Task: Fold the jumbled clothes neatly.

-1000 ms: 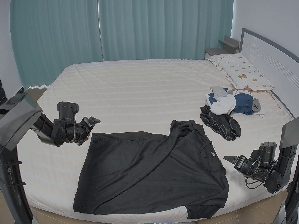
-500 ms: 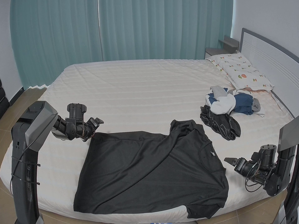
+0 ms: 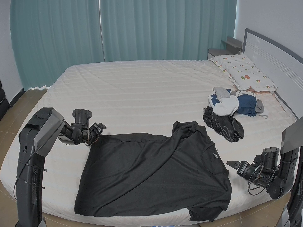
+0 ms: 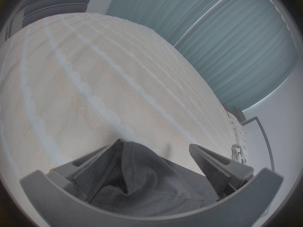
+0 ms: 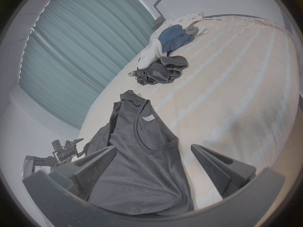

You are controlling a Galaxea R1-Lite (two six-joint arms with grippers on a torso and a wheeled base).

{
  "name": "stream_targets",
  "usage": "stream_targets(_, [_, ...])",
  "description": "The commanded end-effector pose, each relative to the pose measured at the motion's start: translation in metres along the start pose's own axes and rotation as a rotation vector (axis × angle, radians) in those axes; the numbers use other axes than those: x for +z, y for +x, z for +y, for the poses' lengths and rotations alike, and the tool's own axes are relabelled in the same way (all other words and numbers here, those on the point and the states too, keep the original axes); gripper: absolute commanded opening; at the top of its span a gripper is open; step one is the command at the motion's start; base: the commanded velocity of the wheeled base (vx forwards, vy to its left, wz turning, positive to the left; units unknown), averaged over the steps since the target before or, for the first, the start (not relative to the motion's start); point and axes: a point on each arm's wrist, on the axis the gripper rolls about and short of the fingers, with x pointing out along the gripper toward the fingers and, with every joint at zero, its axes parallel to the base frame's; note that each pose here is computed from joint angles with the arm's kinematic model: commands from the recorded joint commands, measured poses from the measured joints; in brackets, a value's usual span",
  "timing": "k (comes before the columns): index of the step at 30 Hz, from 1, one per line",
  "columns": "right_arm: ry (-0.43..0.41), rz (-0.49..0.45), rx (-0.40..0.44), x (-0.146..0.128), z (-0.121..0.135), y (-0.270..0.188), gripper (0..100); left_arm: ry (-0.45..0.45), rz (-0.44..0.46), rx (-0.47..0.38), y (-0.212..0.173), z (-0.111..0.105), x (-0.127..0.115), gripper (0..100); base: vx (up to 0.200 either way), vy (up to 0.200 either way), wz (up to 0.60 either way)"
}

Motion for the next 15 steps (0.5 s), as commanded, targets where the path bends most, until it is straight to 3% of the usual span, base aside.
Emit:
stream_targets(1, [-0.001,-0.007,0.009,0.001,0.001,0.001,100,0.0,0.001,0.006,0.007,0.003,-0.003,0,0.0,0.0,0.0])
stream_targets(9, [-0.003,-0.007,0.01,0.001,0.001,0.001,100,-0.002,-0.053,0.026,0.009,0.003,0.006,0,0.0,0.0,0.0])
stream_targets(15, [-0.001,-0.002,0.006,0.0,0.001,0.001,100,-0.051,-0.157,0.058,0.006,0.012,0.034,0,0.0,0.0,0.0])
